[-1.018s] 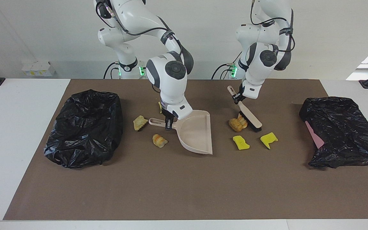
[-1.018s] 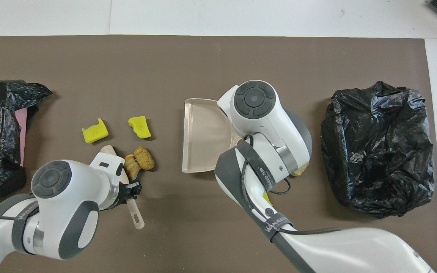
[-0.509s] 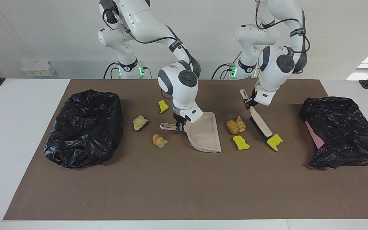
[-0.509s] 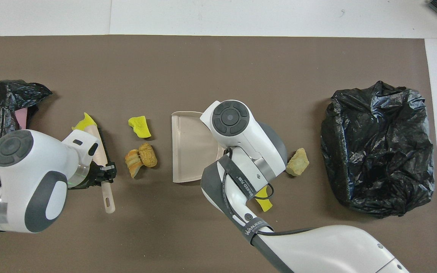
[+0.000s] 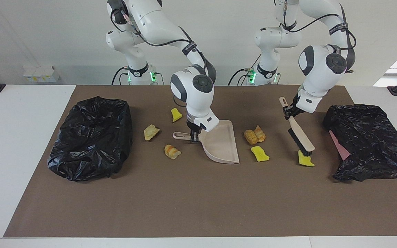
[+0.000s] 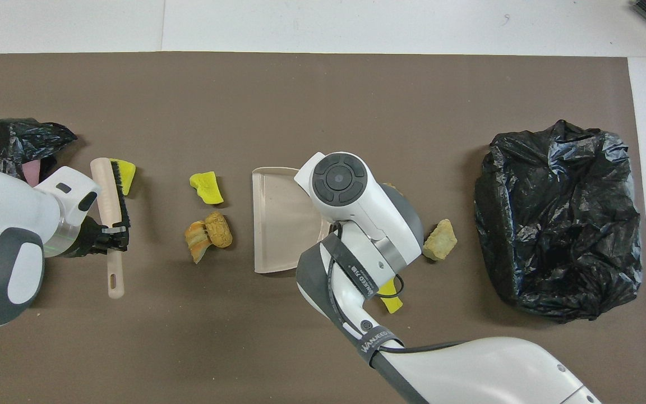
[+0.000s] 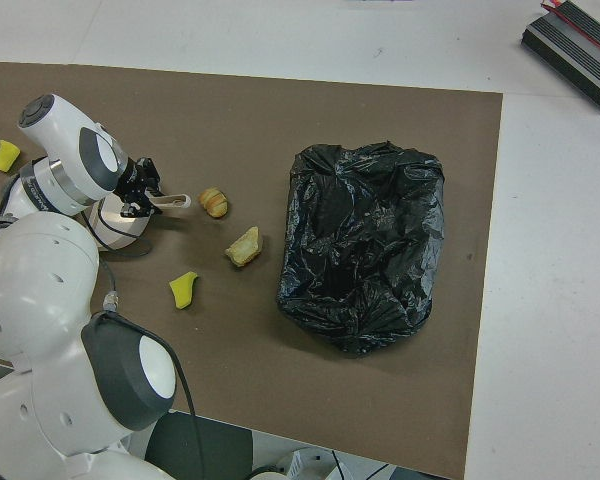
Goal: Sweep and dump trash in bin
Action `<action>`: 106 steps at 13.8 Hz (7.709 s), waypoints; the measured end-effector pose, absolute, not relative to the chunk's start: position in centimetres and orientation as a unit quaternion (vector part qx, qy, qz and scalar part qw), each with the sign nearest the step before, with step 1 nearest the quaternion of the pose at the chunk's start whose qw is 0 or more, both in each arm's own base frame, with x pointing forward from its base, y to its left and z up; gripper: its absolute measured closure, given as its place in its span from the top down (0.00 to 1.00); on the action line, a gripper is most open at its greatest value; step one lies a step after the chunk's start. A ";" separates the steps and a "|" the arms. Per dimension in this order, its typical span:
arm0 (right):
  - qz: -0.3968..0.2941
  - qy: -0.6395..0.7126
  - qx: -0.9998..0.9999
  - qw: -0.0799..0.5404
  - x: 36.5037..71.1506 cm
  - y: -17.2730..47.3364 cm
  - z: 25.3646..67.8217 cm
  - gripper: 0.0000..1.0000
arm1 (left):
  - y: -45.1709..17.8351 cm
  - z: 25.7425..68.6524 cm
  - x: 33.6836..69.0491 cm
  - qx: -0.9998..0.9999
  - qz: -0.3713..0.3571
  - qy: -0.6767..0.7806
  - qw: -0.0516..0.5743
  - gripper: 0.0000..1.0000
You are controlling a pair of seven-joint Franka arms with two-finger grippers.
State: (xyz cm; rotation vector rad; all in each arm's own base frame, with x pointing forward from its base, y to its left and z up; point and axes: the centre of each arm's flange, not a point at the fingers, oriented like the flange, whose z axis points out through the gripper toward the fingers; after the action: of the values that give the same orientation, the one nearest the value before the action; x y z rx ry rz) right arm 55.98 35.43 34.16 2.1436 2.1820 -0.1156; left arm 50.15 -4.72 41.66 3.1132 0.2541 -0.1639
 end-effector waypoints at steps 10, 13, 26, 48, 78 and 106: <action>-0.046 0.699 0.712 0.041 54.7 36.3 34.2 0.31 | 2.2 36.2 58.7 0.997 -0.047 -0.037 -0.059 0.26; -0.051 0.702 0.709 0.047 54.5 36.3 34.2 0.31 | 0.7 34.5 57.9 0.994 -0.076 -0.059 -0.056 0.26; -0.058 0.704 0.706 0.050 54.1 36.0 34.2 0.31 | -16.7 33.3 48.7 0.994 -0.105 -0.039 -0.001 0.26; -0.061 0.712 0.697 0.067 53.9 36.1 34.2 0.31 | -20.7 38.3 41.7 0.968 -0.200 0.143 0.044 0.26; -0.034 0.682 0.726 0.078 56.9 26.1 44.5 0.31 | -30.1 37.9 30.9 0.991 -0.131 0.029 -0.004 0.26; -0.198 0.737 0.610 0.214 54.9 -6.8 52.4 0.31 | -16.0 46.6 51.6 0.995 0.020 0.071 0.070 1.00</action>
State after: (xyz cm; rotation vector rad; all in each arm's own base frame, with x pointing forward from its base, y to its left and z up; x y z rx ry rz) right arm 54.93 -6.78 52.45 1.6918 2.0443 -0.5492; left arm 51.57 -15.97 46.57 2.9935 0.2132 0.0587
